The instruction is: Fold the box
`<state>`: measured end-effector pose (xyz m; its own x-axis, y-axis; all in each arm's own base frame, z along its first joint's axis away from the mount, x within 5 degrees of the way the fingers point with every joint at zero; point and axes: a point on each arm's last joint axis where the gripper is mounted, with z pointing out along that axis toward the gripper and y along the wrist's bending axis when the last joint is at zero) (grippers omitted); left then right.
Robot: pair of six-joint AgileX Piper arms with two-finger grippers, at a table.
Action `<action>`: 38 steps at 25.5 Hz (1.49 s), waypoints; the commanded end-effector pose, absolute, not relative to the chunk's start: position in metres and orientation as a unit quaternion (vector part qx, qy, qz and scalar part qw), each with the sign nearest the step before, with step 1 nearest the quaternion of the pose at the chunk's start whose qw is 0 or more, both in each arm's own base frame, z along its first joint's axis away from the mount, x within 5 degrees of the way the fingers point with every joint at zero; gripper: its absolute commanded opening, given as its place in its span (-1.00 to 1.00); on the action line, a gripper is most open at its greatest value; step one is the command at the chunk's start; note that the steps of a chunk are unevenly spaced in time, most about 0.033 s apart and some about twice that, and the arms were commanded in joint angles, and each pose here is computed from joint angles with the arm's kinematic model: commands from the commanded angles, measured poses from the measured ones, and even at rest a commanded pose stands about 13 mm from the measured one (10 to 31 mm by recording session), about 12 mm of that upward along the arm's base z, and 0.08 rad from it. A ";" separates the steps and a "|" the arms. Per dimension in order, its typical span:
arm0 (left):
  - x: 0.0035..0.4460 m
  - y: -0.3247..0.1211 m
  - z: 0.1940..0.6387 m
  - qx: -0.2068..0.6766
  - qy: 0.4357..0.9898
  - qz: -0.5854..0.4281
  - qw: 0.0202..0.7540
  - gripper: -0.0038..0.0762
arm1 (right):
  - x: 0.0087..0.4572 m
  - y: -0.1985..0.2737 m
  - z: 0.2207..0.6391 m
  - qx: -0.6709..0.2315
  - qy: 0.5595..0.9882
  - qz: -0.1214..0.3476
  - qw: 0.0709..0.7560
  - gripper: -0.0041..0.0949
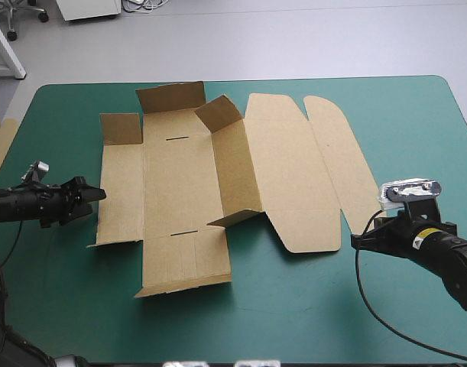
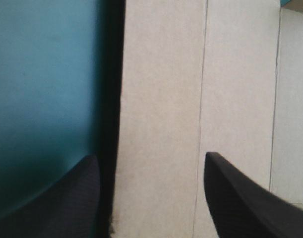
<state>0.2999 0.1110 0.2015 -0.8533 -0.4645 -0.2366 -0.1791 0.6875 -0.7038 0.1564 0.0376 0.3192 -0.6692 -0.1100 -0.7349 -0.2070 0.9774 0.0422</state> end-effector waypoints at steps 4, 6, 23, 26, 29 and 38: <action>0.303 0.114 0.205 -0.178 0.886 -0.376 0.203 0.22 | 0.160 0.038 0.334 -0.091 0.894 0.062 0.435 -0.94; 0.303 0.113 0.202 -0.174 0.884 -0.388 0.194 0.22 | 0.160 0.038 0.334 -0.092 0.893 0.061 0.435 -0.94; 0.316 0.065 0.202 -0.080 0.883 -0.431 0.165 0.22 | 0.160 0.038 0.334 -0.092 0.892 0.060 0.438 -0.94; 0.318 0.060 0.207 -0.070 0.879 -0.443 0.165 0.21 | 0.160 0.038 0.334 -0.092 0.892 0.060 0.438 -0.94; 0.323 0.052 0.213 -0.043 0.881 -0.441 0.165 0.20 | 0.160 0.038 0.334 -0.092 0.892 0.060 0.438 -0.94; 0.324 0.044 0.212 -0.019 0.889 -0.431 0.155 -0.12 | 0.160 0.038 0.334 -0.092 0.892 0.060 0.439 -0.94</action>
